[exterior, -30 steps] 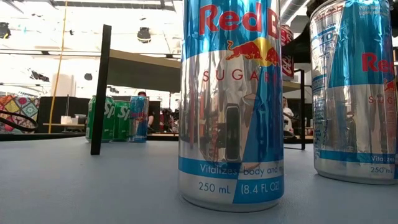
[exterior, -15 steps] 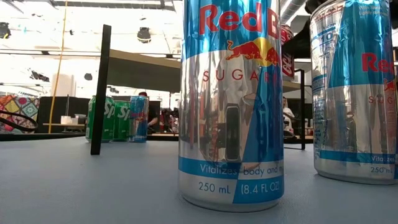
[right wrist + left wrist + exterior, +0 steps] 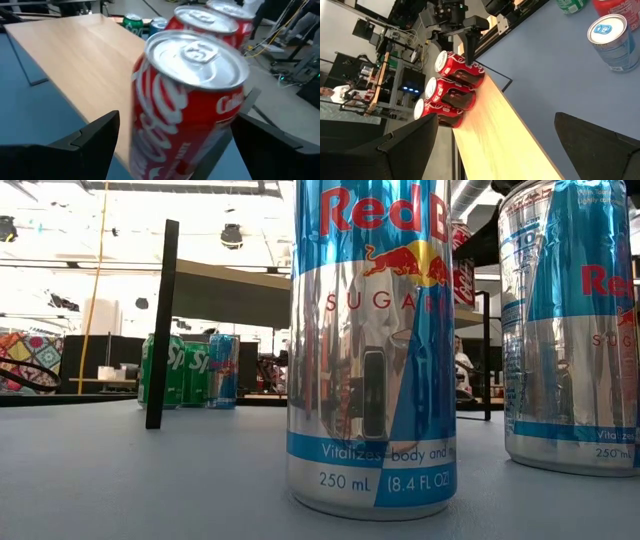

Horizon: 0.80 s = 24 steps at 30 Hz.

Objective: Place canned beverage on shelf
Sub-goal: Put the red white soda can on the shelf aligned with the other red white soda cans

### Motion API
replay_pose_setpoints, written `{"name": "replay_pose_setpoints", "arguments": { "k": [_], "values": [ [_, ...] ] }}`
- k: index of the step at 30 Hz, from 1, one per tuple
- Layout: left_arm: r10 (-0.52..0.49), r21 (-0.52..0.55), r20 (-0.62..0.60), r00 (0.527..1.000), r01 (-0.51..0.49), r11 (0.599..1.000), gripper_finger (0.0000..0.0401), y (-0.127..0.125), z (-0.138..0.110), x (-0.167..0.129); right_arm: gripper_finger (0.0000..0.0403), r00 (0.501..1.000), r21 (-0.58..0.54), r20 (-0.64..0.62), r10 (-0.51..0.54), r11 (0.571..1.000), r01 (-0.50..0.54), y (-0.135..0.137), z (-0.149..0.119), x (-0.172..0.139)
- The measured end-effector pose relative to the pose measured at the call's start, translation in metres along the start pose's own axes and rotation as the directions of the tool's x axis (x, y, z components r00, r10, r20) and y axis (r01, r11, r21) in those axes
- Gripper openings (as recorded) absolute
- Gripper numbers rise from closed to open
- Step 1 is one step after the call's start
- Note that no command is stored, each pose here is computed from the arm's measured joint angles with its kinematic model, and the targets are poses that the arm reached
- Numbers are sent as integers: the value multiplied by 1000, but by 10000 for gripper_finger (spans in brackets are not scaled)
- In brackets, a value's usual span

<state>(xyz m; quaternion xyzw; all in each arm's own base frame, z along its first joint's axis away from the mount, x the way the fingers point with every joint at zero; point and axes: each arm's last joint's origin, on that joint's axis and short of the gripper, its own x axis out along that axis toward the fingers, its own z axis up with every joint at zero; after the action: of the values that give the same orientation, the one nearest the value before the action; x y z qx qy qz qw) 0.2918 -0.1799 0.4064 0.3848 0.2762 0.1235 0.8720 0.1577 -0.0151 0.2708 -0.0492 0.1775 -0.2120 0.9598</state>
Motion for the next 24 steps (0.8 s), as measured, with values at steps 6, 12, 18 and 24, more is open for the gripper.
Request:
{"name": "replay_pose_setpoints", "arguments": {
  "k": [6, 12, 18, 24],
  "values": [
    [0, 0, 0, 1000, 0, 1000, 386, 0, 0, 0, 366, 997, 16, -43, 59, 998, -59, 5, -4, 7],
    [4, -8, -5, 1000, -4, 1000, 386, 1, -1, 2, 360, 995, 5, -60, 76, 997, -75, 9, -5, 16],
    [4, -3, -7, 1000, -4, 1000, 386, 2, -1, 2, 360, 997, 4, -39, 65, 998, -65, 7, -3, 17],
    [4, -4, -6, 1000, -4, 1000, 386, 2, -1, 2, 360, 999, -12, -28, 42, 999, -42, 4, -2, 11]
  ]
}}
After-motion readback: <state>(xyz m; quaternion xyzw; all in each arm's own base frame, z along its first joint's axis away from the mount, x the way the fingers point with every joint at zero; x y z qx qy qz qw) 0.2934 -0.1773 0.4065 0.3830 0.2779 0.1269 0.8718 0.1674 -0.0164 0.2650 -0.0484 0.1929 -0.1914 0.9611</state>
